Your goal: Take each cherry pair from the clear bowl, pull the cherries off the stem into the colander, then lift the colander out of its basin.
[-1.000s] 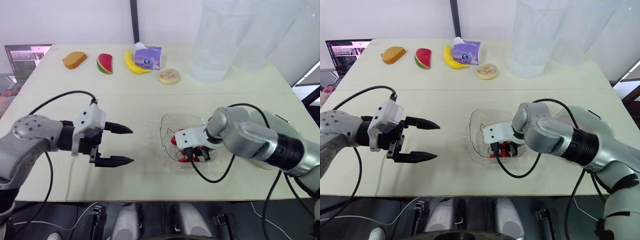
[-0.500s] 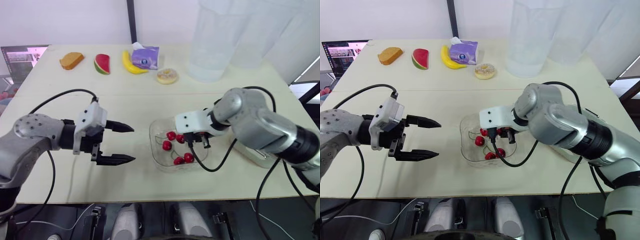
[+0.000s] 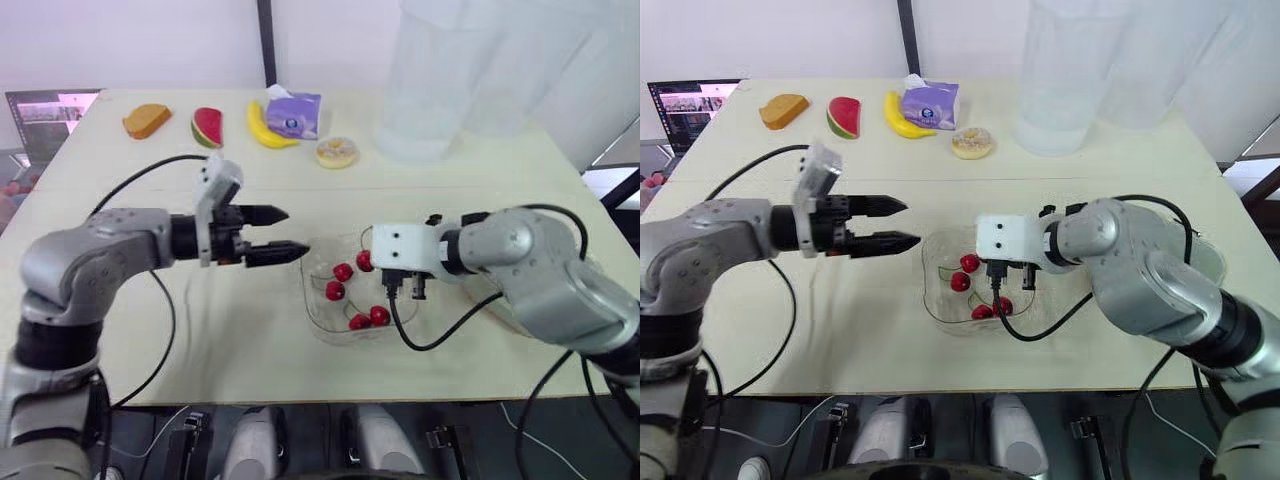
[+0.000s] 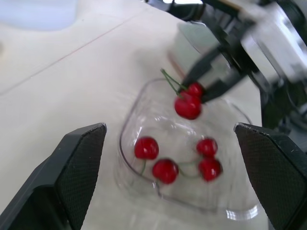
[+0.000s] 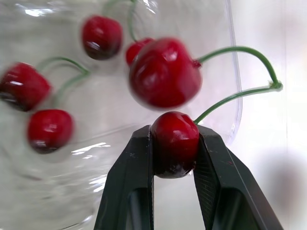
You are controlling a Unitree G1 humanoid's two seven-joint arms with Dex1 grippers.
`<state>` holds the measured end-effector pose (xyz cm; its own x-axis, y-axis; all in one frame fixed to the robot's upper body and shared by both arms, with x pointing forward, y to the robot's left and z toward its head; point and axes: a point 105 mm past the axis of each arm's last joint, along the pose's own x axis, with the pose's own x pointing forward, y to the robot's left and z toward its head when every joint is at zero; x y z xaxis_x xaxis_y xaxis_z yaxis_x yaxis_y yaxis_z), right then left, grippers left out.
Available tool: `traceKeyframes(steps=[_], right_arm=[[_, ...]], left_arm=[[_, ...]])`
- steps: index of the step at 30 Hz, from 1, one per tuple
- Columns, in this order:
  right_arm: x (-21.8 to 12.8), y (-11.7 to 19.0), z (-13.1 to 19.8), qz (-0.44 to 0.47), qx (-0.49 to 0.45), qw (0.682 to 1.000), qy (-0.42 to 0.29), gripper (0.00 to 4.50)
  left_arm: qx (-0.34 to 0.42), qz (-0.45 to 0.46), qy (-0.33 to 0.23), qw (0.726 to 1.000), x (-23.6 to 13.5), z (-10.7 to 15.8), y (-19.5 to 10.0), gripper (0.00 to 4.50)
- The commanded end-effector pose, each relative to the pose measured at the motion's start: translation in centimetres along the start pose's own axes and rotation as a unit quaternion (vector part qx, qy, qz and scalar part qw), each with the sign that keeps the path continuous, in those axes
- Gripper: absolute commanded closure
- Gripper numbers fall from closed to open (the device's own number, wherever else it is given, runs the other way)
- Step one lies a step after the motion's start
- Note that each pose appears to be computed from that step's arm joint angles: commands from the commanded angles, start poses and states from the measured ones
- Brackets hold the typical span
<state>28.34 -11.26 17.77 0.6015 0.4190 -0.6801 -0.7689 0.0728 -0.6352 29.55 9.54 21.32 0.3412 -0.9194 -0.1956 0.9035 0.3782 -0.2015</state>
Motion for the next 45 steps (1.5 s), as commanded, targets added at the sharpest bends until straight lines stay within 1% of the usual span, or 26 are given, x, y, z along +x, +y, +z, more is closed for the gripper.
traceKeyframes(steps=[1,4,7,10,15,20,25,29,31,34,36,40,41,45], right_arm=[[-1.6,-0.8,1.1,-0.071,-0.06,0.995,-0.031,3.84],[-1.7,-0.2,1.0,-0.076,-0.082,0.993,-0.039,3.84],[-2.1,-0.7,2.2,-0.102,-0.122,0.985,-0.067,3.84],[-2.1,-1.0,2.6,-0.112,-0.139,0.981,-0.074,3.84],[-2.1,-1.5,3.3,-0.122,-0.156,0.976,-0.088,3.84],[-2.3,-1.4,3.3,-0.121,-0.155,0.977,-0.088,3.84],[-2.4,-1.4,3.4,-0.118,-0.152,0.977,-0.09,3.84],[-2.4,-1.4,3.4,-0.117,-0.152,0.977,-0.091,3.84],[-2.4,-1.5,3.5,-0.117,-0.151,0.977,-0.092,3.84],[-2.5,-1.6,3.5,-0.118,-0.151,0.977,-0.092,3.84],[-2.5,-1.6,3.5,-0.119,-0.15,0.977,-0.091,3.84],[-2.6,-1.7,3.5,-0.119,-0.15,0.977,-0.092,3.84],[-2.6,-1.7,3.5,-0.119,-0.15,0.977,-0.092,3.84],[-2.7,-1.8,3.5,-0.119,-0.151,0.977,-0.092,3.84]], left_arm=[[-0.035,0.001,-0.006,0.999,1.2,0.7,-0.1,0.0],[-0.062,-0.022,-0.011,0.998,2.2,0.9,-0.9,0.0],[-0.094,-0.073,-0.005,0.993,3.9,0.9,-2.6,0.0],[-0.1,-0.089,0.004,0.991,4.4,0.7,-3.1,0.0],[-0.137,-0.102,-0.015,0.985,5.5,1.1,-3.1,0.0],[-0.176,-0.085,-0.052,0.979,5.8,2.3,-1.7,0.0],[-0.184,-0.086,-0.053,0.978,6.4,2.4,-1.5,0.0],[-0.185,-0.101,-0.038,0.977,6.7,1.6,-2.3,0.0],[-0.189,-0.099,-0.041,0.976,6.7,1.5,-2.3,0.0],[-0.194,-0.092,-0.047,0.975,6.7,1.6,-2.0,0.87],[-0.194,-0.088,-0.05,0.976,6.7,1.7,-1.8,1.87],[-0.198,-0.083,-0.057,0.975,6.7,2.0,-1.4,4.02],[-0.197,-0.084,-0.055,0.975,6.6,2.0,-1.4,4.45],[-0.198,-0.086,-0.054,0.975,6.5,1.8,-1.4,4.45]])
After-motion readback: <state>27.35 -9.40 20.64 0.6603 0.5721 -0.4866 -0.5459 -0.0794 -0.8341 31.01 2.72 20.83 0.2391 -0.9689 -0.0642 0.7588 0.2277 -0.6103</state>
